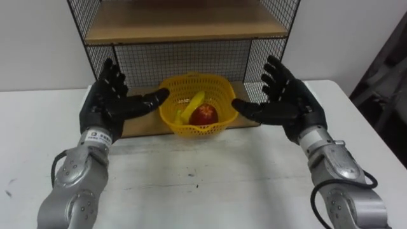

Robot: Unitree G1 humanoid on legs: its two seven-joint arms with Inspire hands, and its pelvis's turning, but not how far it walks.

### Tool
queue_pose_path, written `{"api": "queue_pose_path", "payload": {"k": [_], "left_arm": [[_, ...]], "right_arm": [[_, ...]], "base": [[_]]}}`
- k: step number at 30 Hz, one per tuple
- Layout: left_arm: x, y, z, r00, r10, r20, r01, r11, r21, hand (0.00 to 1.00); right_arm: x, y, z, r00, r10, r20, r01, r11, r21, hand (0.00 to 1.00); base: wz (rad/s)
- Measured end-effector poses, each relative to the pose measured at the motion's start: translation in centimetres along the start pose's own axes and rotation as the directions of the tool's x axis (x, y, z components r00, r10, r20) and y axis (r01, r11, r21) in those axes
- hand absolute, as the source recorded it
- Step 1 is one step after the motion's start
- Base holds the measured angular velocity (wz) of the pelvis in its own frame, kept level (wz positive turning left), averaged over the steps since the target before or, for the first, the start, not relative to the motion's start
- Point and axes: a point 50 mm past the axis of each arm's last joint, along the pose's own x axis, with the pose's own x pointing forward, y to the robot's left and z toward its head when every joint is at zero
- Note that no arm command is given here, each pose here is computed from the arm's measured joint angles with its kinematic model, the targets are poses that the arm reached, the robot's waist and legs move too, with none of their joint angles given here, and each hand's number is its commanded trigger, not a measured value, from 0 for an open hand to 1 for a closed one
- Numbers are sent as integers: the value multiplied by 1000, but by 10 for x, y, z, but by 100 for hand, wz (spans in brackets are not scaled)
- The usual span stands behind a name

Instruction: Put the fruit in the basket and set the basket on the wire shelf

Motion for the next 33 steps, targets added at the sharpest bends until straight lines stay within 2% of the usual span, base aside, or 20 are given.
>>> {"api": "queue_pose_path", "payload": {"k": [8, 13, 18, 22, 28, 33], "left_arm": [[-26, 7, 1, 1000, -10, 27, 9, 1000, 14, 0], [-39, 7, 0, 998, -28, 52, 28, 1000, 12, 0], [-53, 10, -6, 998, -46, 36, 46, 999, 20, 0], [-67, 12, -8, 998, -49, 30, 49, 999, 21, 0], [-72, 15, -8, 998, -47, 34, 47, 999, 13, 0], [-73, 14, -2, 997, -49, 65, 47, 999, 21, 0]], "right_arm": [[-24, -9, -11, 1000, -13, -24, 14, 1000, 28, 0], [-40, -13, -4, 999, -28, 37, 27, 999, 25, 0], [-50, -15, -7, 999, -12, 40, 11, 999, 32, 0], [-70, -13, -12, 1000, -6, 25, 5, 999, 46, 0], [-87, -9, -14, 1000, 22, 10, -23, 999, 38, 0], [-90, -12, -10, 1000, -15, 25, 14, 999, 36, 0]], "base": [[0], [-2], [0], [0], [-1], [-3]]}}
